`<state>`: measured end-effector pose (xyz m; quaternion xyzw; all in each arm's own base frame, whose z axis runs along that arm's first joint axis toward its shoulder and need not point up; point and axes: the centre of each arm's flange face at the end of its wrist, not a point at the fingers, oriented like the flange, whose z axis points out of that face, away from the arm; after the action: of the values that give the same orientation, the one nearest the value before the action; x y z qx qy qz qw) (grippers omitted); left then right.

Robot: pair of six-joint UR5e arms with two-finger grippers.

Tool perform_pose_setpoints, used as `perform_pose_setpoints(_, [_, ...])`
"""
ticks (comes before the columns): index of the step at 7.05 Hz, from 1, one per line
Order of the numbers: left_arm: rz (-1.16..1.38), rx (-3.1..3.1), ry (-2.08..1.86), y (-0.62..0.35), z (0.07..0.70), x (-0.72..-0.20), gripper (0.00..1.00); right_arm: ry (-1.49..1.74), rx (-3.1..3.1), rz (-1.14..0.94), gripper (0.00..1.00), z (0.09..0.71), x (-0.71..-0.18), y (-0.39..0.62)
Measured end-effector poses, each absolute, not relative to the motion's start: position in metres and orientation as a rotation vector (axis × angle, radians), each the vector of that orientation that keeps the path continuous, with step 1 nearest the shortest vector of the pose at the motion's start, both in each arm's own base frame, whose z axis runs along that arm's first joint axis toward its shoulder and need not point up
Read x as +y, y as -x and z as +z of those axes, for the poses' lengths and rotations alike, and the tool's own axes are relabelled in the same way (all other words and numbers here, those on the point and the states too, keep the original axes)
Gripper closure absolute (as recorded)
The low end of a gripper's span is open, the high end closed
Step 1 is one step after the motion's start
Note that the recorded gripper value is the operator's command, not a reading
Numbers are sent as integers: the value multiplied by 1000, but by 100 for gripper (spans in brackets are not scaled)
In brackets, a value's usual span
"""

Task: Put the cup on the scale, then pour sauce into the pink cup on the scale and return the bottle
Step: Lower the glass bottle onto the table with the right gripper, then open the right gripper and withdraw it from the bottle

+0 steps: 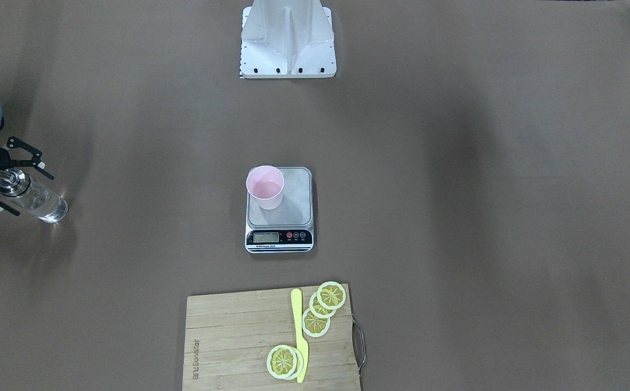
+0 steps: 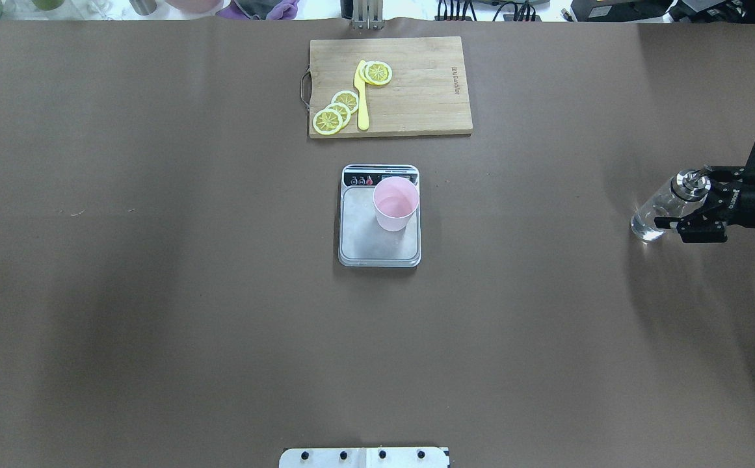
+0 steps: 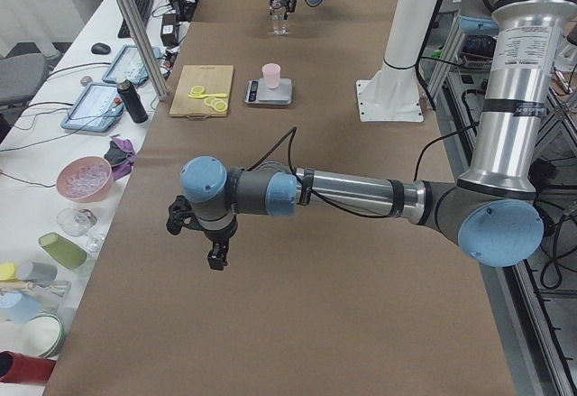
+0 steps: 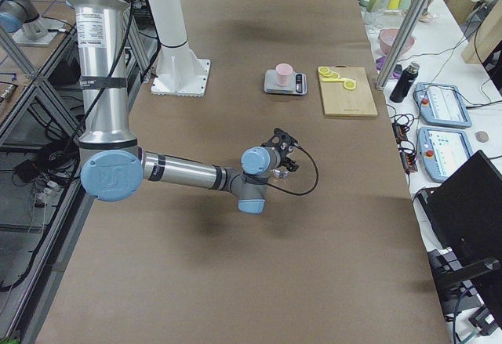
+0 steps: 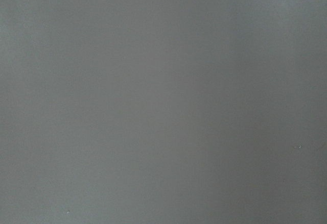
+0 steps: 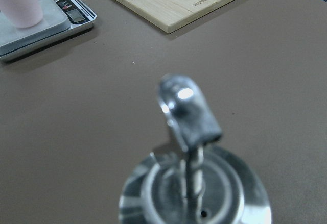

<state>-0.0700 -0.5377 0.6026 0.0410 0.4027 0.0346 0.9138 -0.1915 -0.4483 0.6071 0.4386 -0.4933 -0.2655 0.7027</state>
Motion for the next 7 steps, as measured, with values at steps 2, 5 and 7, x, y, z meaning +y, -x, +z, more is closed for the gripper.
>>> perform_pose_setpoints(2, [71,829,-84,70,603,-538,3,-961,-1105,-591,0,611,-445,186])
perform_pose_setpoints(5, [72,829,-84,70,603,-538,3,-921,-1122,-600,0,622,-436,174])
perform_pose_setpoints(7, [72,829,-84,69,602,-538,3,-885,-1146,-608,0,629,-429,160])
